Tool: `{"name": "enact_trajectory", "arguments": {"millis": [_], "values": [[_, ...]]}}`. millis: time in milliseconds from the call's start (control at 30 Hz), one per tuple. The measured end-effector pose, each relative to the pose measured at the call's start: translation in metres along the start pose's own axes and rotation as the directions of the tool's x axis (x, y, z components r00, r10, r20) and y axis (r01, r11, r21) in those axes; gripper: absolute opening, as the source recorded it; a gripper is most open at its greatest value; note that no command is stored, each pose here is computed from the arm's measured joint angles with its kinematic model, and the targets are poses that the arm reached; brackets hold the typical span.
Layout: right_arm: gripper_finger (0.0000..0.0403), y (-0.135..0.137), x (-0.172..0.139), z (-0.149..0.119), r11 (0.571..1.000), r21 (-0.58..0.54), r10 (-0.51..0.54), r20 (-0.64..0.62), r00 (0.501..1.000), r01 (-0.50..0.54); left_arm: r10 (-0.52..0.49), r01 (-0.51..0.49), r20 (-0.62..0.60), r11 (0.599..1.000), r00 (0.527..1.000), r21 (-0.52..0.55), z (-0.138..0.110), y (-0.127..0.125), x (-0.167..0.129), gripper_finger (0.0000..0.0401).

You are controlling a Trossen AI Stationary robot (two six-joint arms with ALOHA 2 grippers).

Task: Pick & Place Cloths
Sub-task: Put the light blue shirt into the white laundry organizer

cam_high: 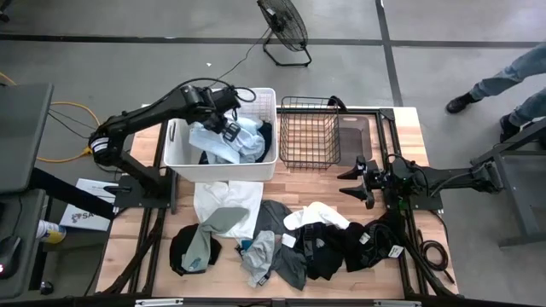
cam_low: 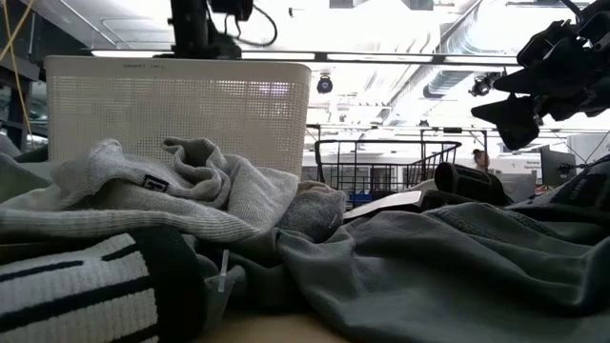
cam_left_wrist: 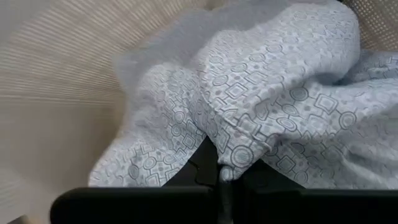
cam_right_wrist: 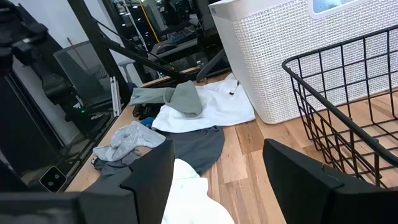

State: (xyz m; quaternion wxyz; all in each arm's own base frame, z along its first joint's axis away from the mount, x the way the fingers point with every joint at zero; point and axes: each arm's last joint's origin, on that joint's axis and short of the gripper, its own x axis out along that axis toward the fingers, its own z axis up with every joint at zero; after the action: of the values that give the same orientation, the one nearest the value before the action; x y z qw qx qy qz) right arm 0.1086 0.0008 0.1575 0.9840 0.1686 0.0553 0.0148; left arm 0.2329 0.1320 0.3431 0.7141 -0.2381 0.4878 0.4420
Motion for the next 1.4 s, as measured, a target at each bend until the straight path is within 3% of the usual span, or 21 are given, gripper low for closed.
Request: {"name": "enact_trajectory", "arguments": {"millis": [167,400,667,900,1133,1400], "values": [[0.0238,0.000,0.000,0.000,1.000,0.000,0.000,-0.001,1.000,0.000,-0.086,0.084,-0.033,0.995,0.996,-0.063,0.006,0.012,0.026,0.0005],[0.0238,0.000,0.000,0.000,1.000,0.000,0.000,0.000,1.000,0.000,-0.135,0.126,-0.071,0.985,0.988,-0.121,0.003,0.025,0.059,0.0005],[0.0238,0.000,0.000,0.000,1.000,0.000,0.000,0.000,1.000,0.000,-0.155,0.142,-0.103,0.982,0.982,-0.125,-0.010,0.024,0.084,0.0019],[0.0238,0.000,0.000,0.000,1.000,0.000,0.000,0.000,1.000,0.000,-0.162,0.153,-0.090,0.983,0.983,-0.099,-0.007,0.024,0.081,0.0118],[0.0238,0.000,0.000,0.000,1.000,0.000,0.000,0.000,1.000,0.000,-0.253,0.251,-0.048,0.967,0.966,-0.043,0.008,0.022,0.057,0.0221],[0.0238,0.000,0.000,0.000,1.000,0.000,0.000,0.000,1.000,0.000,-0.297,0.296,0.007,0.953,0.955,0.065,0.028,0.028,0.003,0.0245]]}}
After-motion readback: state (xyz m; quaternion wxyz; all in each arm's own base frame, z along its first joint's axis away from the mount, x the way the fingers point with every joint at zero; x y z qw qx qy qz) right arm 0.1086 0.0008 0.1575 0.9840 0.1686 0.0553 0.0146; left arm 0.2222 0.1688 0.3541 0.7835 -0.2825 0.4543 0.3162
